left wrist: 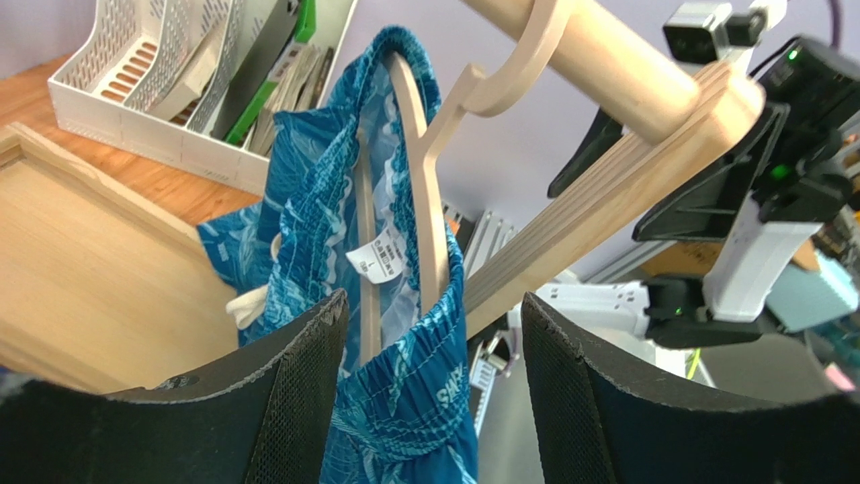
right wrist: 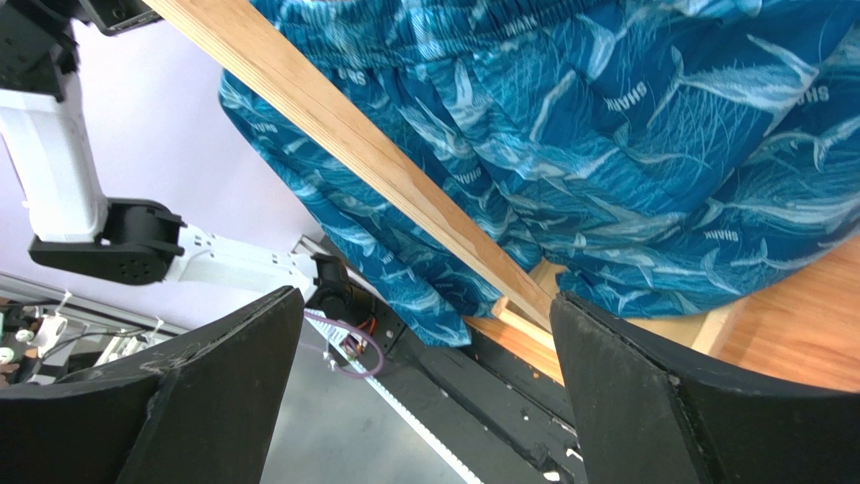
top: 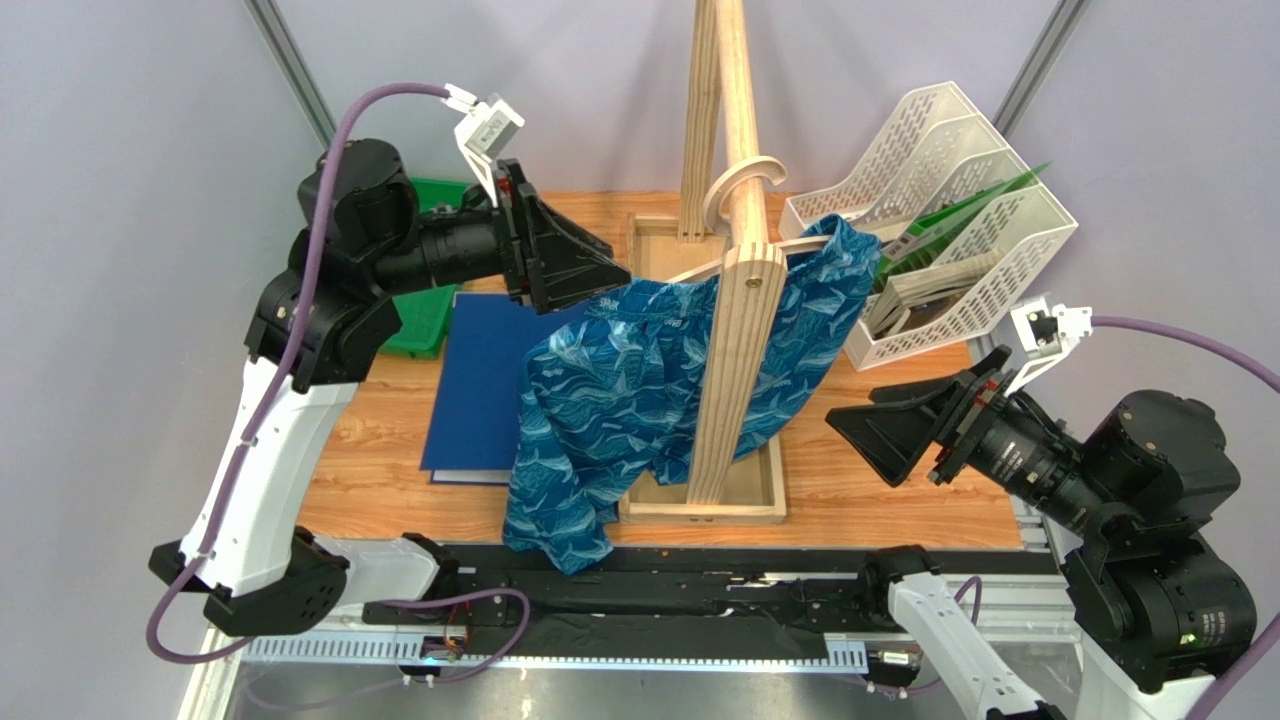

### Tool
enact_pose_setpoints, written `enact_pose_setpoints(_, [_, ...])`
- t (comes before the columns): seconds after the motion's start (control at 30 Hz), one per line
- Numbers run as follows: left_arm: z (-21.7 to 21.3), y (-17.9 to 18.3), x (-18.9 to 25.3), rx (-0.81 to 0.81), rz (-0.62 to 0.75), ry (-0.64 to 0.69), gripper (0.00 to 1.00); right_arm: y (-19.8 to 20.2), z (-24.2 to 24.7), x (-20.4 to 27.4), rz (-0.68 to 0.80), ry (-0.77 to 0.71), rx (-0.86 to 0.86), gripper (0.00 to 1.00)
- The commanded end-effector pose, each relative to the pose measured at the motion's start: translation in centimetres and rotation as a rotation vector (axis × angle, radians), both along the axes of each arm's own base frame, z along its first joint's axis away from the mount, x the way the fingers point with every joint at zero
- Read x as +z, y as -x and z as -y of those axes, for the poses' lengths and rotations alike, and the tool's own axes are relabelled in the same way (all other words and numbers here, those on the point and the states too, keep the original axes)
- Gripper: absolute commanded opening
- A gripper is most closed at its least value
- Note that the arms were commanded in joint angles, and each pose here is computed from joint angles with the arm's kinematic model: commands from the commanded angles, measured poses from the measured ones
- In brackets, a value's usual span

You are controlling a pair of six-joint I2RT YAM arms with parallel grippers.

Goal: Remove the shorts from the hanger

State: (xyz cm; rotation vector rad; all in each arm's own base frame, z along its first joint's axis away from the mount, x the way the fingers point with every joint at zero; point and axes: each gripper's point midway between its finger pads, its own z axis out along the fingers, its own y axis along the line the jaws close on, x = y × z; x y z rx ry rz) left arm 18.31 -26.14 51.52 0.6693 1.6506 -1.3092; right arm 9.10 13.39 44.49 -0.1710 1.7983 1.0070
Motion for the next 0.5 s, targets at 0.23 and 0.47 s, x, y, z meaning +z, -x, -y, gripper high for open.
enact_pose_setpoints(0.23, [1.3, 0.9, -3.0, -0.100, 0.101, -0.124, 0.71, -0.1, -0.3, -0.9, -0.024, -0.011, 0.019, 1.00])
enact_pose_setpoints(0.47, [3.0, 1.4, -6.0, -0.142, 0.028, -0.168, 0.68, -0.5, -0.4, -0.8, -0.022, -0.027, 0.012, 1.00])
